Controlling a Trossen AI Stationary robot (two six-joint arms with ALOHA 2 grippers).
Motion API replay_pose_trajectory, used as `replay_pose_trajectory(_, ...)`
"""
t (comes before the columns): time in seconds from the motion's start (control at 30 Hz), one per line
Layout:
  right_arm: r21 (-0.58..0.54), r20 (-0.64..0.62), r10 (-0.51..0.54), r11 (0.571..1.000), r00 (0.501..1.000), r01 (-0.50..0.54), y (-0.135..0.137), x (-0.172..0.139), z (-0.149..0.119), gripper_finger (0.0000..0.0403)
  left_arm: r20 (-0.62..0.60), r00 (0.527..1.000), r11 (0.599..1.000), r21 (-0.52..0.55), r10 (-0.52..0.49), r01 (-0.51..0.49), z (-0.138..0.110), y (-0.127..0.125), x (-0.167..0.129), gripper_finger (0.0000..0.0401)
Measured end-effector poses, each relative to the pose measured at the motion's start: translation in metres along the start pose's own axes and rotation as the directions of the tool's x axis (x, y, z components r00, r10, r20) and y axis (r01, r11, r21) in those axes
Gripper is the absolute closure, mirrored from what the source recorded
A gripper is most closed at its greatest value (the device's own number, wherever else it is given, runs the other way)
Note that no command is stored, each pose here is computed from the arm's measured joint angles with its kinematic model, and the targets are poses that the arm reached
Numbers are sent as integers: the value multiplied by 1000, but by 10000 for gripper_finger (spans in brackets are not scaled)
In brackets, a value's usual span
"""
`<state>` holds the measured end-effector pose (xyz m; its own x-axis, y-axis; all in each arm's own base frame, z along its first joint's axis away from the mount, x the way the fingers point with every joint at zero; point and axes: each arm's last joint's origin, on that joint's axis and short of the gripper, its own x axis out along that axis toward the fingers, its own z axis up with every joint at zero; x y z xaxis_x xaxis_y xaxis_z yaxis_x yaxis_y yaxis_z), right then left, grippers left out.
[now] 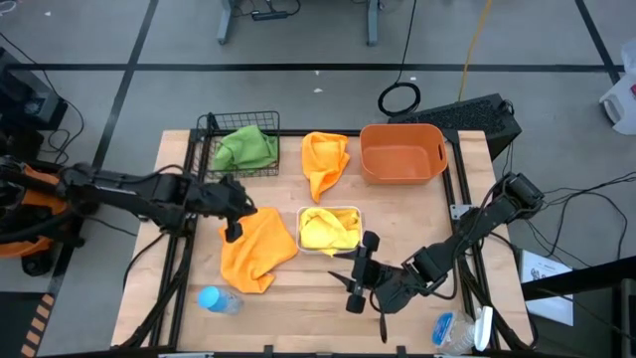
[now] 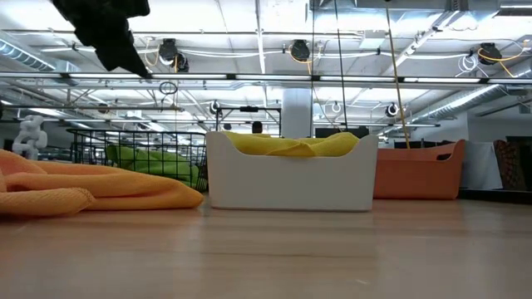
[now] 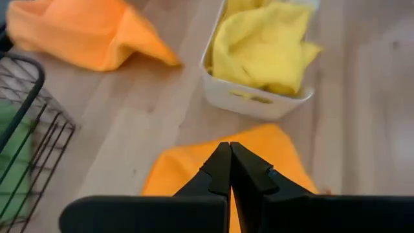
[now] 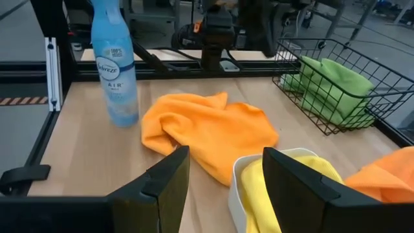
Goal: Sort microfiber towel by color & place in baskets
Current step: Put the bottom orange microfiber towel into the orange bin
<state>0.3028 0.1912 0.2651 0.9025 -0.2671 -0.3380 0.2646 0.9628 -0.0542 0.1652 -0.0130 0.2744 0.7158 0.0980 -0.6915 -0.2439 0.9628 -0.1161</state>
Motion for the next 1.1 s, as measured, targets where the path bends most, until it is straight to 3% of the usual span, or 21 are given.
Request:
replay_pose_trajectory(0.33,-2,-3,2,1000,1000,-2,0,0,0,216,-38,999,998,64,30,-27,-5,-19,13,392)
replay_pose_trajectory(0.5,-18,-16,-1,1000,1000,1,-1,0,-2,216,-90,995,998,47,39,-35,-8,-26,24,386)
replay_pose_trajectory(0.87,-24,-21,0,1000,1000,-1,-1,0,-2,216,-229,968,994,69,103,-90,-19,-37,57,270)
replay_pose_trajectory(1.1,-24,-21,0,1000,1000,0,-1,0,-2,216,-279,943,983,75,182,-168,-25,-38,73,216)
